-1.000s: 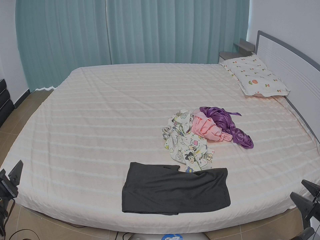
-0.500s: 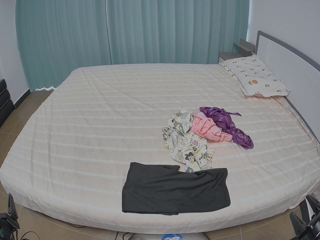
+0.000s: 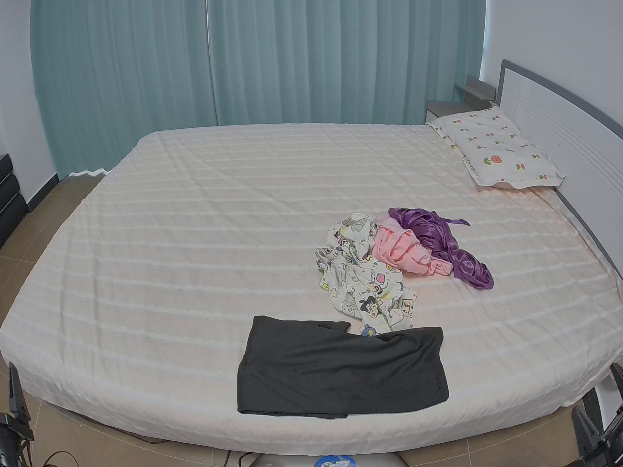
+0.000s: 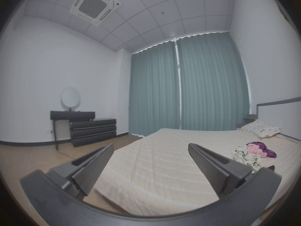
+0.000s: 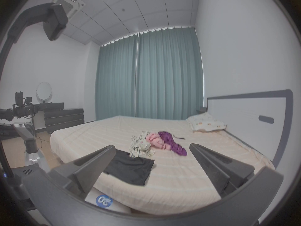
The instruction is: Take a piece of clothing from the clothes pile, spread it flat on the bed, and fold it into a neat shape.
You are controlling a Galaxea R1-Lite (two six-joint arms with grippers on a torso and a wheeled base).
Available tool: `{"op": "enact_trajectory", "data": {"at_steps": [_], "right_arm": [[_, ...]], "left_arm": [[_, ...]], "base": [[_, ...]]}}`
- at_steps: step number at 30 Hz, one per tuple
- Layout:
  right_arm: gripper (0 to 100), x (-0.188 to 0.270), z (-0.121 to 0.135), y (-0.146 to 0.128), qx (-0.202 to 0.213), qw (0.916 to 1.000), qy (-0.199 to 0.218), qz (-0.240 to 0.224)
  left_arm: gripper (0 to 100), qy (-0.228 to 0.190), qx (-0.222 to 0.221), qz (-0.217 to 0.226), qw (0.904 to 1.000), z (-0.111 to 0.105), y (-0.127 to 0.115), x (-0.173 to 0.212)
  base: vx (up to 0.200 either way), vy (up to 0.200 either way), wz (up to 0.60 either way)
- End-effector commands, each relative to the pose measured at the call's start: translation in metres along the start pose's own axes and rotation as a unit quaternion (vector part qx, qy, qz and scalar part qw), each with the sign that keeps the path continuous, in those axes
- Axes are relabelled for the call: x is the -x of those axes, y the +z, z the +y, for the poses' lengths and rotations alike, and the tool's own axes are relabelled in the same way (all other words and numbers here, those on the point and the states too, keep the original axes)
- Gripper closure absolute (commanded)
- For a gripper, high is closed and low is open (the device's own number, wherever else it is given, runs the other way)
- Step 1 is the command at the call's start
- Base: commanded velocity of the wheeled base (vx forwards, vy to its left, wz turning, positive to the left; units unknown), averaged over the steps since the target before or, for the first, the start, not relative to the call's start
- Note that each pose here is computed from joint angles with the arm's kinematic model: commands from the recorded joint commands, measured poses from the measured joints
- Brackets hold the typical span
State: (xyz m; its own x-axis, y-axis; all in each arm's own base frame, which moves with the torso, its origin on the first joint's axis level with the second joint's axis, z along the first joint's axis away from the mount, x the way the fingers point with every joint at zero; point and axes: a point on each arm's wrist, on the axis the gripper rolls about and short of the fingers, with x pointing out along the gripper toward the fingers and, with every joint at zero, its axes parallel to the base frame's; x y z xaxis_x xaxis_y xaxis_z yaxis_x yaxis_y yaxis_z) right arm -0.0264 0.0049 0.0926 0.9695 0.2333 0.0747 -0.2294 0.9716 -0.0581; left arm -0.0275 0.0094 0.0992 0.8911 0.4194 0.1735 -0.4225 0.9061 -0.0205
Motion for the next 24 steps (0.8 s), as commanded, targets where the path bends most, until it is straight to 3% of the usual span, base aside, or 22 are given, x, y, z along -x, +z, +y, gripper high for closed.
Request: {"op": "enact_trajectory", "data": {"at_steps": [1, 3, 4, 6, 10, 13, 18, 19, 21, 24], "right_arm": [[0, -0.002, 0.0, -0.01, -0.024, 0.9997, 0.005, 0.004], [0, -0.002, 0.0, -0.01, -0.046, 0.9989, 0.006, 0.005], [0, -0.002, 0.0, -0.01, -0.055, 0.9984, 0.007, 0.01], [0, -0.001, 0.001, -0.011, -0.057, 0.9982, 0.006, 0.017], [0, -0.001, 0.0, -0.011, -0.017, 0.9997, -0.005, 0.015], [0, -0.001, 0.0, -0.011, 0.013, 0.9998, -0.006, 0.017], [0, -0.001, 0.0, -0.011, -0.008, 0.9995, -0.02, 0.022], [0, -0.001, -0.002, -0.011, -0.04, 0.9977, -0.049, 0.024], [0, -0.001, -0.003, -0.011, -0.047, 0.9962, -0.069, 0.023], [0, -0.001, -0.002, -0.012, -0.043, 0.9969, -0.061, 0.024]], "left_arm": [[0, -0.033, -0.026, 0.038, 0.9984, -0.002, -0.012, -0.001], [0, -0.054, -0.026, 0.065, 0.996, -0.003, -0.018, 0.0], [0, -0.101, 0.004, 0.071, 0.9924, -0.005, -0.018, 0.001], [0, -0.142, 0.023, 0.07, 0.9871, -0.007, -0.018, 0.001], [0, -0.172, 0.023, 0.07, 0.9824, -0.009, -0.018, 0.001], [0, -0.24, 0.011, 0.101, 0.9654, -0.011, -0.024, 0.004], [0, -0.223, 0.001, 0.094, 0.9703, -0.011, -0.024, 0.003], [0, -0.216, 0.001, 0.093, 0.9718, -0.01, -0.024, 0.003], [0, -0.216, 0.001, 0.093, 0.972, -0.01, -0.024, 0.003], [0, -0.216, 0.001, 0.094, 0.9719, -0.01, -0.024, 0.003]], "base": [[0.0, 0.0, 0.0], [0.0, 0.0, 0.0], [0.0, 0.0, 0.0], [0.0, 0.0, 0.0], [0.0, 0.0, 0.0], [0.0, 0.0, 0.0], [0.0, 0.0, 0.0], [0.0, 0.0, 0.0], [0.0, 0.0, 0.0], [0.0, 0.0, 0.0]]}}
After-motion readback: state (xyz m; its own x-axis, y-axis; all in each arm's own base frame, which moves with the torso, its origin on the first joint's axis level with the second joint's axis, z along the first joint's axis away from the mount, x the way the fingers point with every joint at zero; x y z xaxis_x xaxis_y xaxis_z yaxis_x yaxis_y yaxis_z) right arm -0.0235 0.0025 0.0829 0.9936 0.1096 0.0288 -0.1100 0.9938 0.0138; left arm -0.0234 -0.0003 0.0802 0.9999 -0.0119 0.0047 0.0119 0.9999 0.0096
